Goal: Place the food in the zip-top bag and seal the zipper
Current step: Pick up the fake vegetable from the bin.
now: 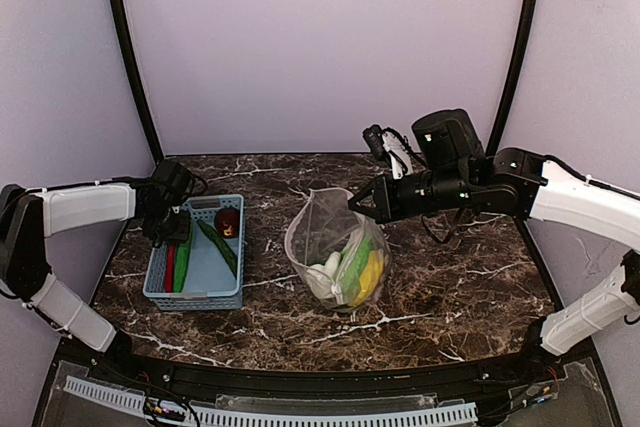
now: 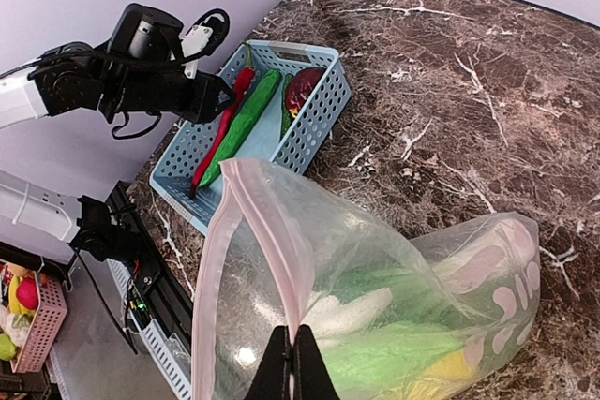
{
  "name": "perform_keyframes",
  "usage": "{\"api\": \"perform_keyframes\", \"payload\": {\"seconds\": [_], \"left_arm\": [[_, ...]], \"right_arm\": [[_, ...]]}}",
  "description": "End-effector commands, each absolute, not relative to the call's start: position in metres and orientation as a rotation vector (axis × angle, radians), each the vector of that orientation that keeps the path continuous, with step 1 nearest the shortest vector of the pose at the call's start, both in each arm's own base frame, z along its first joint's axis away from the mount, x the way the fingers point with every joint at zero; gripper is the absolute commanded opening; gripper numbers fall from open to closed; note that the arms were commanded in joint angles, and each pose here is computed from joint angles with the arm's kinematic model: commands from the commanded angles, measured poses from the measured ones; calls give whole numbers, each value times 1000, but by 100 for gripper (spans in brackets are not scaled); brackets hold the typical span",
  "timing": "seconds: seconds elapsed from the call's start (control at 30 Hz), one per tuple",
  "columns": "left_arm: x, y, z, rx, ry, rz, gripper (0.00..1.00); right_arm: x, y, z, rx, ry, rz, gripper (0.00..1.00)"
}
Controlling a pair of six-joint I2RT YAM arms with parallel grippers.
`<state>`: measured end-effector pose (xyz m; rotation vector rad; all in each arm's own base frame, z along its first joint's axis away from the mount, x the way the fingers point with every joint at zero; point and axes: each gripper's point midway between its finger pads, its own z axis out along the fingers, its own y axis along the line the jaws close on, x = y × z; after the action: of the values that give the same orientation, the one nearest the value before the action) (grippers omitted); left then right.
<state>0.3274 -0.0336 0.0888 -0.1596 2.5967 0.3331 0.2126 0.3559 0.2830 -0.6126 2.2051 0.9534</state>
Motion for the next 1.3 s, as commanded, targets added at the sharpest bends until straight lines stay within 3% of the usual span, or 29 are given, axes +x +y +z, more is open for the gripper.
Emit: {"api": "perform_keyframes", "payload": {"seconds": [0.0, 0.4, 0.83, 1.1, 1.27], "left_arm": [[340, -25, 84, -140, 2564, 406, 39], [357, -12, 60, -124, 2579, 509, 35], [367, -8, 63, -139, 2551, 556, 18], [365, -8, 91, -173, 2496, 509, 13], [361, -19, 131, -185, 2405, 346, 12]], "right_arm": [[216, 361, 302, -613, 2143, 965, 0], [217, 363, 299, -623, 2153, 948, 0], [218, 367, 294, -633, 2165, 949, 0], [219, 369, 295, -638, 2163, 947, 0], [219, 370, 296, -643, 2159, 952, 0]]}}
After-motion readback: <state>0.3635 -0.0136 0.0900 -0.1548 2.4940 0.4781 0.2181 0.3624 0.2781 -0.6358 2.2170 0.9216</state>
